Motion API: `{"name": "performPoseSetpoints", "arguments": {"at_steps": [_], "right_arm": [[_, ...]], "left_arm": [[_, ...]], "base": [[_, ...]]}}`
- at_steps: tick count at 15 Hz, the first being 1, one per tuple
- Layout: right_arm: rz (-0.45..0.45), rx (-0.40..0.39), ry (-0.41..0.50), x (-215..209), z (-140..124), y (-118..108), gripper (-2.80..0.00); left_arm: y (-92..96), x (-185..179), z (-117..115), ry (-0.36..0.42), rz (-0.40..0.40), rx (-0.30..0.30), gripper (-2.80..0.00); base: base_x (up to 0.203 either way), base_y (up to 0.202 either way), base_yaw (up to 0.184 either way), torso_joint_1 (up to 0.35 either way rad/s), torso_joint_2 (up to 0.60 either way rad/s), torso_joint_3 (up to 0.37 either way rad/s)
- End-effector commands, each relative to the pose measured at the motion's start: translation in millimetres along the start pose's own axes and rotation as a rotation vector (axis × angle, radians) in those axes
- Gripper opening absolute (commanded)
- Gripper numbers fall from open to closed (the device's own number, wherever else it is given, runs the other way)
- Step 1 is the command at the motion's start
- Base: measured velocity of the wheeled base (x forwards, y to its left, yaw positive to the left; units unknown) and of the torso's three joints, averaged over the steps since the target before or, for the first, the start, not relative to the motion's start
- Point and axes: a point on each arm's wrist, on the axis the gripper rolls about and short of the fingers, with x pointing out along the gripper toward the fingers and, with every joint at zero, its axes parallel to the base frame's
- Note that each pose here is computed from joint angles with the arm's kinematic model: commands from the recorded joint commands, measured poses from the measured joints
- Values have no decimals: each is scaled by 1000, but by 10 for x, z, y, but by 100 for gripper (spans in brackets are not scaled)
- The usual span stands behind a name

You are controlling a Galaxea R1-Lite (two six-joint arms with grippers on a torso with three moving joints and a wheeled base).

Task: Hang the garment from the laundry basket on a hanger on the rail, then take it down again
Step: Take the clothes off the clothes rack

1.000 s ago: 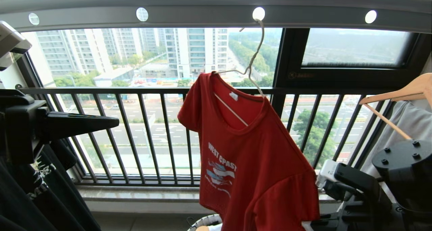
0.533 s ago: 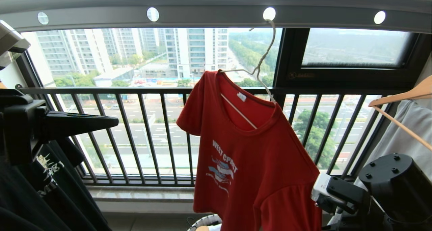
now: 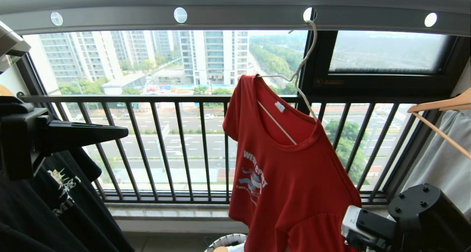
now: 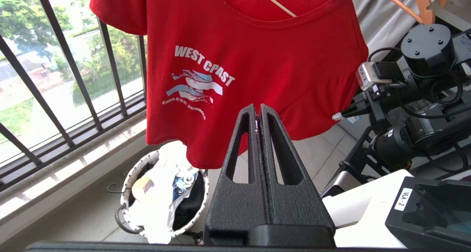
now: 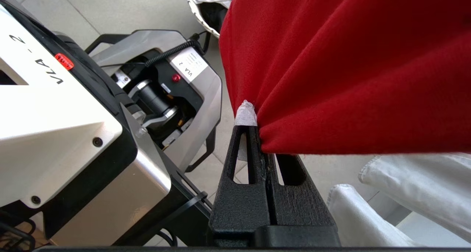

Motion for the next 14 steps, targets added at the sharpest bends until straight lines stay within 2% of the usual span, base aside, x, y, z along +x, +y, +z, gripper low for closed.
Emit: {"name": "performPoseSetpoints", "arguments": {"at_steps": [1,4,10,11,14], "right_arm": [[4,-5,19,18,-43,7,-280],[-5,-5,5,-14,-53,9,-280],[-39,-6,-155,-351,-90,9,-280],[-41,-7,-167,-380,-101,10,0],[-38,-43,-166,-507,-214,23,0]], "left_arm": [[-6,-5,0,0,-4,1,-280],[-14,-12,1,-3,-4,3,-280],[-19,-17,5,-4,-6,2,-280],[-19,-17,4,-4,-6,1,-280],[-16,-14,5,-3,-6,0,-280]], "base": [[0,0,0,0,0,0],[0,0,0,0,0,0],[0,0,0,0,0,0],[0,0,0,0,0,0],[0,0,0,0,0,0]]}}
